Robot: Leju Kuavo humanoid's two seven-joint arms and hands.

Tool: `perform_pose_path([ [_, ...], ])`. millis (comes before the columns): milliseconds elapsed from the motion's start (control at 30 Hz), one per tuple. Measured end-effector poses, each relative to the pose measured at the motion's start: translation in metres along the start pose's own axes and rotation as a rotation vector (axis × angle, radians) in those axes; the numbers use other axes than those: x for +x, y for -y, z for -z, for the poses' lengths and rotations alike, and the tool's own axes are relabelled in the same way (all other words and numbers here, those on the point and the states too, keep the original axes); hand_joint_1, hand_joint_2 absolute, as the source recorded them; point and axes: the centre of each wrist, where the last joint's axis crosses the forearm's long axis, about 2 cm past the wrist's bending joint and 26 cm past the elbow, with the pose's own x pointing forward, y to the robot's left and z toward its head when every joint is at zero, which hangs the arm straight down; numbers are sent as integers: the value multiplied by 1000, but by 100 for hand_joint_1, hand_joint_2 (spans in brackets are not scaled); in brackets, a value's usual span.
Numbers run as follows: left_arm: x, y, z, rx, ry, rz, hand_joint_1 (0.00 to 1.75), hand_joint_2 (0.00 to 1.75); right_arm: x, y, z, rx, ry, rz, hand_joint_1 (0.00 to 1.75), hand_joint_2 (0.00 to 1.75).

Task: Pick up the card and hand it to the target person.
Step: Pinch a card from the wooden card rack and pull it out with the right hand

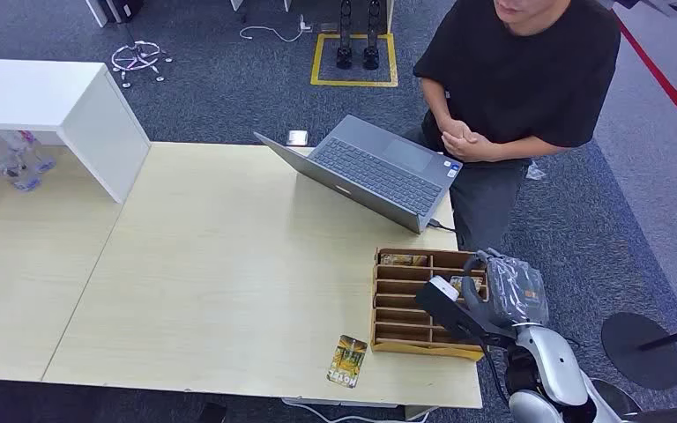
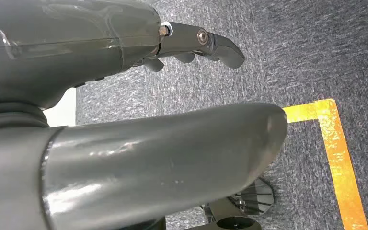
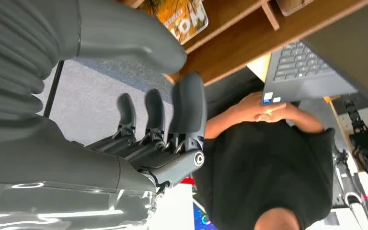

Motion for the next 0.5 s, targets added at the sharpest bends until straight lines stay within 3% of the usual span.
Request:
perform_pose_path([
  [200, 0, 0, 0, 0, -1, 3, 0, 0, 0, -4, 2, 19, 7, -19, 83, 175],
  [500, 0, 0, 0, 0, -1, 3, 0, 0, 0, -9, 3, 48, 11, -38, 94, 175],
])
